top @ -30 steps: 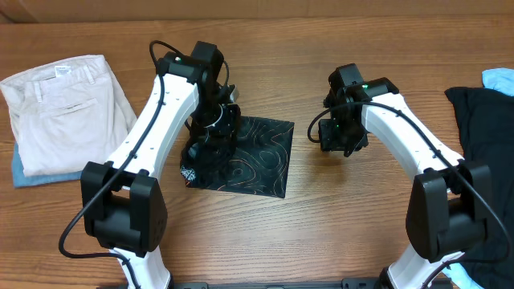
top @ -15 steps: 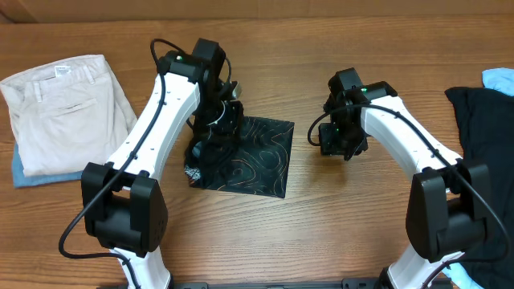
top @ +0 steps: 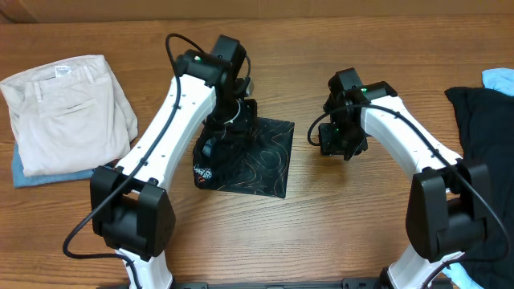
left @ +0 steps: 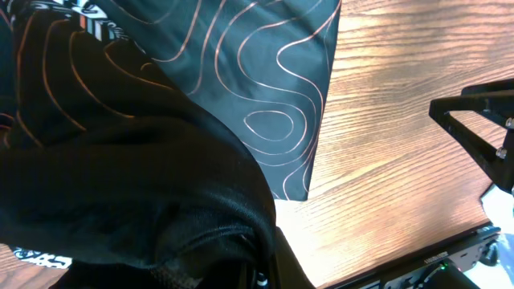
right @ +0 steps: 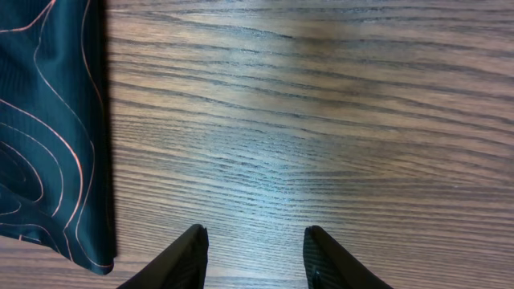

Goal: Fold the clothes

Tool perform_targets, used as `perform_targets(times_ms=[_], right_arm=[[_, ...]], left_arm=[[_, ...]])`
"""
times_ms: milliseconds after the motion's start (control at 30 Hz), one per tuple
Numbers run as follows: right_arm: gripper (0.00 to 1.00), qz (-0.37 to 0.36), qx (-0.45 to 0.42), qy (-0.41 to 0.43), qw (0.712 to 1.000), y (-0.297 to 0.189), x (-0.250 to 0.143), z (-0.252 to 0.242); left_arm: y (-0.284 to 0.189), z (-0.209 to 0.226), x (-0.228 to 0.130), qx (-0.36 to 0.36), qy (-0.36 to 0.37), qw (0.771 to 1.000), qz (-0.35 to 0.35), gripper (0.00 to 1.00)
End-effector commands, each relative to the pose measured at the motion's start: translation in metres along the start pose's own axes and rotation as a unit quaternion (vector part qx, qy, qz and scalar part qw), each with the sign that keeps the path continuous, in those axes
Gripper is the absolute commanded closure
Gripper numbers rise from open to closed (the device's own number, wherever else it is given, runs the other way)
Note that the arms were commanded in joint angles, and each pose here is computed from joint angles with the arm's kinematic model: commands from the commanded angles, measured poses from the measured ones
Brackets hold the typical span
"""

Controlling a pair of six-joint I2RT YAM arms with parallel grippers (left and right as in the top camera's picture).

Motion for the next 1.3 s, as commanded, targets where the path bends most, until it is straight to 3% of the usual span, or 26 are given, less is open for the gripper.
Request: perform_targets(times_ms=[0,633,900,1167,1267], right_arm=[[0.58,0.005,0.003,-0.006,1.000,0.003,-0.001,0.003],[0.58,0.011,0.005,-0.001,1.000,0.003,-0.004,0.003],[0.58,0.011,0.012,-0.001,1.000,0.003,-0.004,0.005],[0.57,0.011,0.012,-0.001,1.000,0.003,-0.004,0.005],[0.57,0.012,0.012,-0.001,1.000,0.003,-0.004,0.005]], left_arm=[[-0.009,-0.020,-0.006,-0.004,0.019,1.000,-0.023,0.96],[0.006,-0.061,-0.011,0.000,0.072,0.995,-0.071,0.93],[0.017,-0.069,-0.012,-0.019,0.079,0.995,-0.055,0.92],[0.026,-0.085,-0.018,-0.037,0.106,0.993,-0.048,0.56],[0.025,-0.085,-0.017,-0.038,0.117,0.991,-0.051,0.56]])
Point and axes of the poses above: each gripper's point midway between its finger pads, its own y axis out along the fingers, its own z axis along the line the jaws close on, x = y × z, the point moved 5 cm from there along -y, back along the fingers, and after that the axes turned 11 degrees about -y, right-handed, at the moved point
